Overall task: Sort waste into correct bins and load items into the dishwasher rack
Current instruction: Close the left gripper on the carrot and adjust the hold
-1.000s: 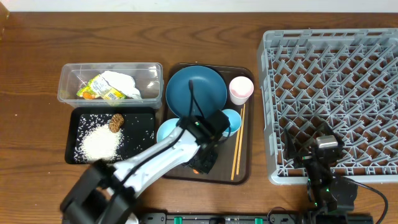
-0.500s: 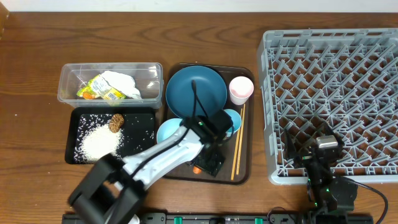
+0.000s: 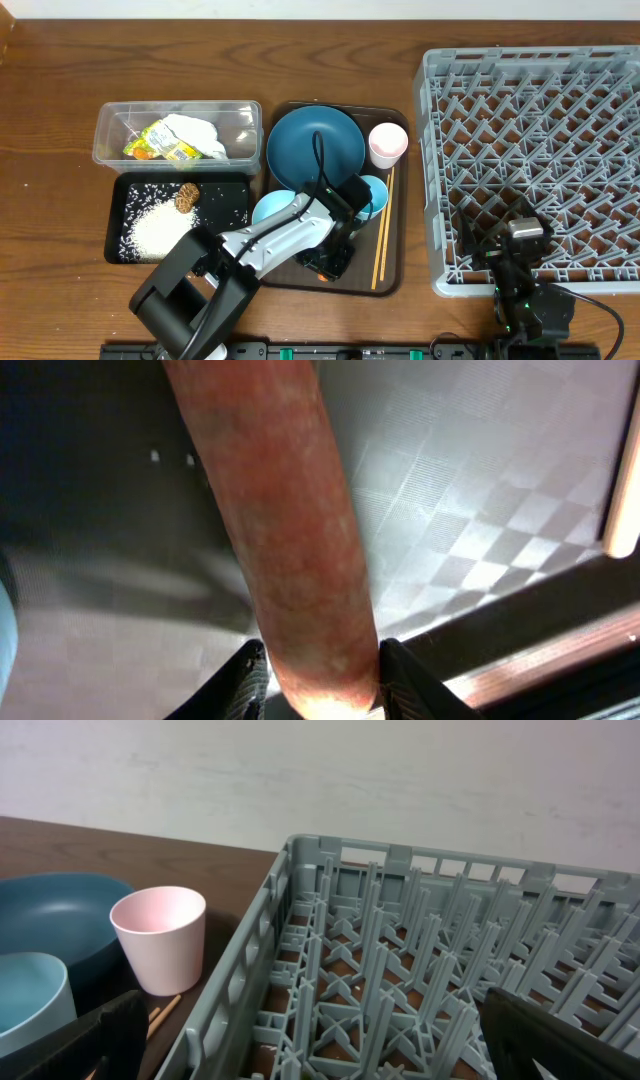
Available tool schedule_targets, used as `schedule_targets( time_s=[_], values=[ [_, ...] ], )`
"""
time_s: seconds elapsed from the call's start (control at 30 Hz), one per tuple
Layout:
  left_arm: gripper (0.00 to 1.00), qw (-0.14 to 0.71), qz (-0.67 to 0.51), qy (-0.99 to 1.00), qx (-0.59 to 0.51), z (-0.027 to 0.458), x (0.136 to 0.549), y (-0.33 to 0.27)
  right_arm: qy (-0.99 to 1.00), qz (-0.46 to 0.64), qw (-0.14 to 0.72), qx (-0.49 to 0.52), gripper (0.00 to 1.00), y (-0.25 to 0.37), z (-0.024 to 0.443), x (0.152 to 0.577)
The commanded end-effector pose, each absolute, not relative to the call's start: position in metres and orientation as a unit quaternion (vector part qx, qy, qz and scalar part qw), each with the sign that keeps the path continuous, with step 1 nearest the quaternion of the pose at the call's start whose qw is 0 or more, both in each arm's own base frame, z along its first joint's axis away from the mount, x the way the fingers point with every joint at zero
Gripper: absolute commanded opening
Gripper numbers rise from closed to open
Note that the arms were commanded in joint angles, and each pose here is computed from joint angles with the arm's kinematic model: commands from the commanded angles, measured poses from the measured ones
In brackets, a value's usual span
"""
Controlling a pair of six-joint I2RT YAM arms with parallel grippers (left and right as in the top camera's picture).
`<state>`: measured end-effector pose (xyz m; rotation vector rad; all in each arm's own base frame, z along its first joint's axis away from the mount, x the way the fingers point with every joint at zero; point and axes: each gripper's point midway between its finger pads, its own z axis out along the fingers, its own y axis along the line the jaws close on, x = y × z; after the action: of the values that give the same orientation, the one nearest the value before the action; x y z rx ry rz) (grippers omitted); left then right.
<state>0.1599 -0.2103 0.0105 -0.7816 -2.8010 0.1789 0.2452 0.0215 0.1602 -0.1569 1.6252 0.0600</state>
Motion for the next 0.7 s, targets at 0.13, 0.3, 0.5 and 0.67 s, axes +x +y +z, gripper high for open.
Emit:
schedule_targets(
  time_s=[0.13,0.3,0.5,0.67],
  values=[
    [0.36,0.085,0.079,-0.956,-0.27,0.036,0.167,-0.217,0.726,0.026,0.683,-0.078,0.99,0.023,0.159,0.245],
    [0.36,0.057,0.095,-0.957,-0.267,0.06,0.167,-0.217,0.726,0.026,0.683,-0.078,0.99,0.023,0.159,0.245],
    [0.58,0.044,0.102,-0.958,-0.266,0.066,0.168,-0.217,0.726,0.026,0.683,-0.077,0.99,0.023,0.159,0.245],
    [0.74,0.045,0.102,-0.957,-0.267,0.047,0.171,-0.222,0.726,0.026,0.683,-0.078,0.99,0.023,0.159,0.245]
  ],
)
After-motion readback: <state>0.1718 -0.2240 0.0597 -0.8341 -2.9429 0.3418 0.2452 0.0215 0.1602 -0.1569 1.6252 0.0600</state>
